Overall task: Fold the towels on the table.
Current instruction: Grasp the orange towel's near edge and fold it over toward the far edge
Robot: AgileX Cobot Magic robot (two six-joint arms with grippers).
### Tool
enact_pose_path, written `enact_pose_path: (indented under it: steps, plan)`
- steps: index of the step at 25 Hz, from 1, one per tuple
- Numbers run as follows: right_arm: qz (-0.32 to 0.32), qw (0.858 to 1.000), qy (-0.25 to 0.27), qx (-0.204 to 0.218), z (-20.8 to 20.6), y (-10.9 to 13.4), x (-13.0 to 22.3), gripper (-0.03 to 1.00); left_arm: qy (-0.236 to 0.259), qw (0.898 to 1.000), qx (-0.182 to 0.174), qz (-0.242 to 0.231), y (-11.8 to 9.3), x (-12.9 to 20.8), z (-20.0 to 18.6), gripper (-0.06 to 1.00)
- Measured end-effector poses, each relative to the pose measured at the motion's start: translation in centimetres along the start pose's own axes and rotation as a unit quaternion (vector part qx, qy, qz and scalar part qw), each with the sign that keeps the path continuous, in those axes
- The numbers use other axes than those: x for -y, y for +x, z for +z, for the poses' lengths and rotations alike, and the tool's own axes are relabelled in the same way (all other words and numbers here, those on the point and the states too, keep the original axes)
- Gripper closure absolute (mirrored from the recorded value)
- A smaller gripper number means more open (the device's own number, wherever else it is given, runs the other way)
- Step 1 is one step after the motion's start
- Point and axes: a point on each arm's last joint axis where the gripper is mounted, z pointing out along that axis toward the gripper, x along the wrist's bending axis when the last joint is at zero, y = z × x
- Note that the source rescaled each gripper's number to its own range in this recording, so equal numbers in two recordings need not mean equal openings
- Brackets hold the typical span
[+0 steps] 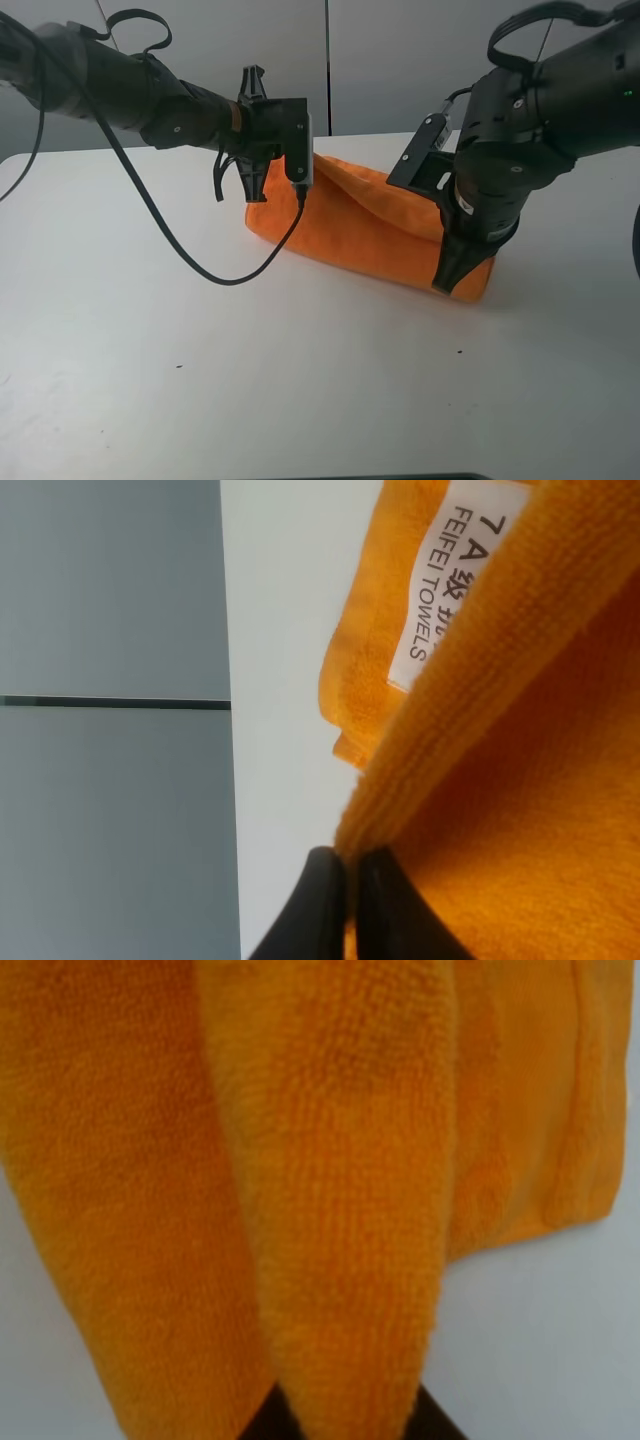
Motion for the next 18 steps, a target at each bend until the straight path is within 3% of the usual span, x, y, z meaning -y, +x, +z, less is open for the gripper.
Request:
enact_pose_path:
  steps: [18]
  plan:
    - [0.006, 1.0, 0.0, 0.019, 2.0, 0.5, -0.7, 0.97, -0.01, 1.0, -0.006, 0.002, -0.2, 0.0, 3.9, 0.94]
